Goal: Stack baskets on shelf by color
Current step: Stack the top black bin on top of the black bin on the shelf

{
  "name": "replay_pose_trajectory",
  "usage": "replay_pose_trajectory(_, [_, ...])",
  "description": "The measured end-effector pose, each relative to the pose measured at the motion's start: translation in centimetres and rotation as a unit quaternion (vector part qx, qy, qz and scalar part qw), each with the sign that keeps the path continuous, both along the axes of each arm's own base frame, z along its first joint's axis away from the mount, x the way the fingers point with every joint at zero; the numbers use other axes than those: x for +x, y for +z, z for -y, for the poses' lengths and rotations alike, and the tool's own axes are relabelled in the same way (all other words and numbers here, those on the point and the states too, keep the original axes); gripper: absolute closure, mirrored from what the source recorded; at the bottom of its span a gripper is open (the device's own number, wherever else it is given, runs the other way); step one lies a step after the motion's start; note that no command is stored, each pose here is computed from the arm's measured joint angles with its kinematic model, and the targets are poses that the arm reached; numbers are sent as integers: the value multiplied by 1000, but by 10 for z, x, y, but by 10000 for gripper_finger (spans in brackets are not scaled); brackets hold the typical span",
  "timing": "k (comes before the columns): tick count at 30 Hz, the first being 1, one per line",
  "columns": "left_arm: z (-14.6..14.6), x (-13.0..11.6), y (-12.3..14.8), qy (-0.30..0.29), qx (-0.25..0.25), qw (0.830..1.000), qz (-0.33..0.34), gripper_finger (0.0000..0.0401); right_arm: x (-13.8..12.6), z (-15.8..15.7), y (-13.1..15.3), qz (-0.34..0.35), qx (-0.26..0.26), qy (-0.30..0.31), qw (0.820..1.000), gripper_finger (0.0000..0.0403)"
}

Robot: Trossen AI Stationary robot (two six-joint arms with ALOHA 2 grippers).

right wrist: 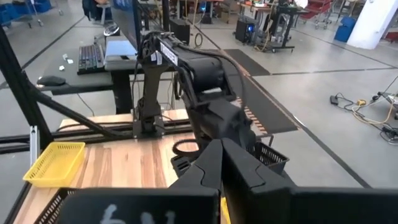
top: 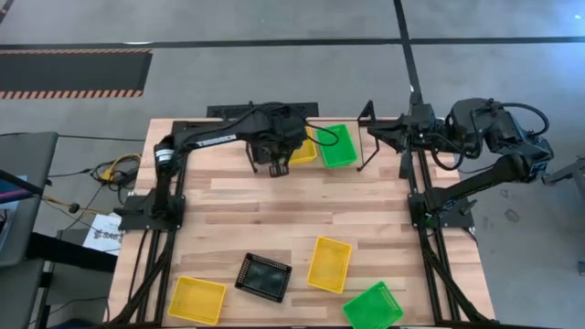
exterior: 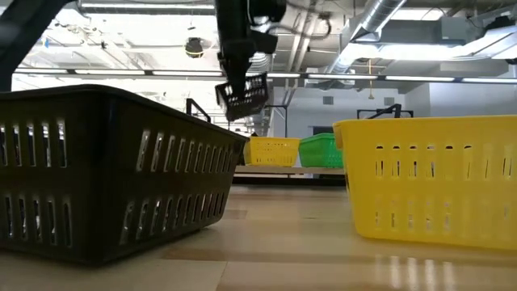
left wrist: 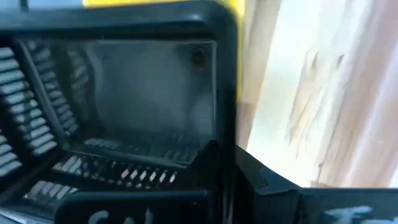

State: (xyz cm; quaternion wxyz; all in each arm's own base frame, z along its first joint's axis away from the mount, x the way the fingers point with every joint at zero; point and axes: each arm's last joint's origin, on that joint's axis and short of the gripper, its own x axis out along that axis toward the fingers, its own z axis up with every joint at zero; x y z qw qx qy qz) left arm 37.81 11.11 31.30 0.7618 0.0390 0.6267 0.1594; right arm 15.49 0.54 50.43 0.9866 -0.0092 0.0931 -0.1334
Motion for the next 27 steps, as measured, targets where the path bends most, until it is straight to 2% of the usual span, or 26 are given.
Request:
replay_pose_trajectory(5, [-10, 1, -18, 51, -18, 998, -36, 401, 0, 0, -2, -12, -1, 0, 1000, 377])
replay_pose_trajectory(12, [-20, -2, -28, 139, -62, 988, -41, 401, -1, 0, -4, -20, -2, 0, 1000, 377])
replay_pose_trajectory(27, [-16, -3, -34, 114, -73, 988, -71, 401, -1, 0, -4, -22, -3, 0, 1000, 377])
